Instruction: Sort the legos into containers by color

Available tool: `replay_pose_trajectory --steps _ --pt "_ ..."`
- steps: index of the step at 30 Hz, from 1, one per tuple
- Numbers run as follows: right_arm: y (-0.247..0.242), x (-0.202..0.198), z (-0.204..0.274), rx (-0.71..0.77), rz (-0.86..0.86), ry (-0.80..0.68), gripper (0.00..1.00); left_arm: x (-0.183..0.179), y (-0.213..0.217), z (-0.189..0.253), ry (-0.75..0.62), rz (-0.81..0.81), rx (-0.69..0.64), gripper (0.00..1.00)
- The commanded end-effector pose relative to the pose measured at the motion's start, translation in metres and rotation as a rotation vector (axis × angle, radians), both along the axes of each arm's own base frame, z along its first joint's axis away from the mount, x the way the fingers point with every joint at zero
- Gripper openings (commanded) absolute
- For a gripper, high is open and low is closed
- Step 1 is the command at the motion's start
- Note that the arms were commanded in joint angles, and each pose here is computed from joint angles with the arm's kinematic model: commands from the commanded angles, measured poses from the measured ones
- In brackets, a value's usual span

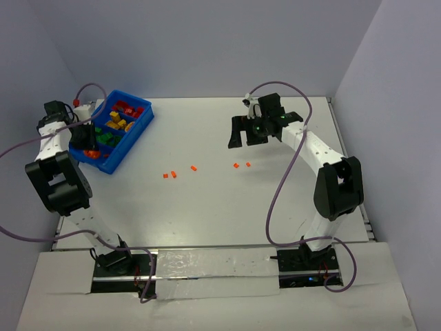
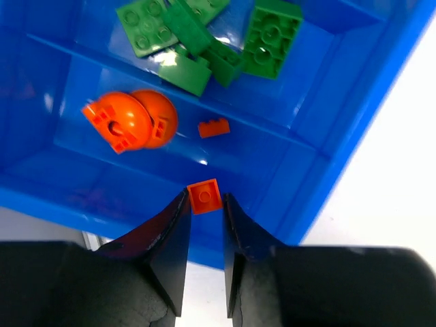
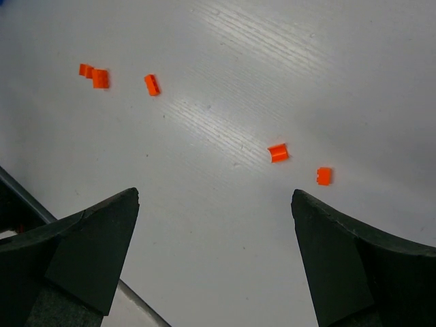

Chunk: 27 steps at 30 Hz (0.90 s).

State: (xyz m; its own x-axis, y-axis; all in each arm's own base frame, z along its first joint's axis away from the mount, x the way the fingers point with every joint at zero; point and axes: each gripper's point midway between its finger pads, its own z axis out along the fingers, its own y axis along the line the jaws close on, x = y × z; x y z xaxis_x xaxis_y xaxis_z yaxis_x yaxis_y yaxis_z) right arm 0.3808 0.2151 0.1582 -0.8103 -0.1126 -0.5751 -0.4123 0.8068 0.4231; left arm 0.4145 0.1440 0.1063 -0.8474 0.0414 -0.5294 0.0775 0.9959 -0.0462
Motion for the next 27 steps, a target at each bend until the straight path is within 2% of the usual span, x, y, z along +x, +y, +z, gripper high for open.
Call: replay_pose_trajectory --steps 1,5,9,14,15,16,18,27 --pt "-0.017 0.009 0.000 -0.088 -0.023 -0.039 0.99 0.021 0.010 0.017 -0.058 -0.009 0.035 0.37" --pt "-0.035 0.010 -0.015 -0.197 -0.042 -0.045 0.97 0.026 0.011 0.023 -0.071 -0.009 0.037 0.43" --pt "-0.053 0.008 -0.029 -0.307 -0.021 -0.055 0.93 0.031 0.013 0.030 -0.080 -0.012 0.040 0.45" --pt "-0.071 0.004 -0.052 -0.435 0.033 -0.021 0.66 0.037 -0.002 0.061 -0.145 -0.043 0.034 0.45" --pt "-0.071 0.005 -0.051 -0.438 0.040 -0.030 0.66 0.038 -0.006 0.062 -0.146 -0.052 0.034 0.45" --pt "-0.073 0.002 -0.060 -0.462 0.052 0.006 0.59 0.038 -0.012 0.072 -0.168 -0.063 0.037 0.45" --pt "-0.075 0.000 -0.073 -0.482 0.073 0.048 0.51 0.038 -0.033 0.092 -0.210 -0.100 0.038 0.45" --pt "-0.073 0.001 -0.105 -0.518 0.096 0.118 0.45 0.028 -0.091 0.121 -0.281 -0.174 0.002 0.46"
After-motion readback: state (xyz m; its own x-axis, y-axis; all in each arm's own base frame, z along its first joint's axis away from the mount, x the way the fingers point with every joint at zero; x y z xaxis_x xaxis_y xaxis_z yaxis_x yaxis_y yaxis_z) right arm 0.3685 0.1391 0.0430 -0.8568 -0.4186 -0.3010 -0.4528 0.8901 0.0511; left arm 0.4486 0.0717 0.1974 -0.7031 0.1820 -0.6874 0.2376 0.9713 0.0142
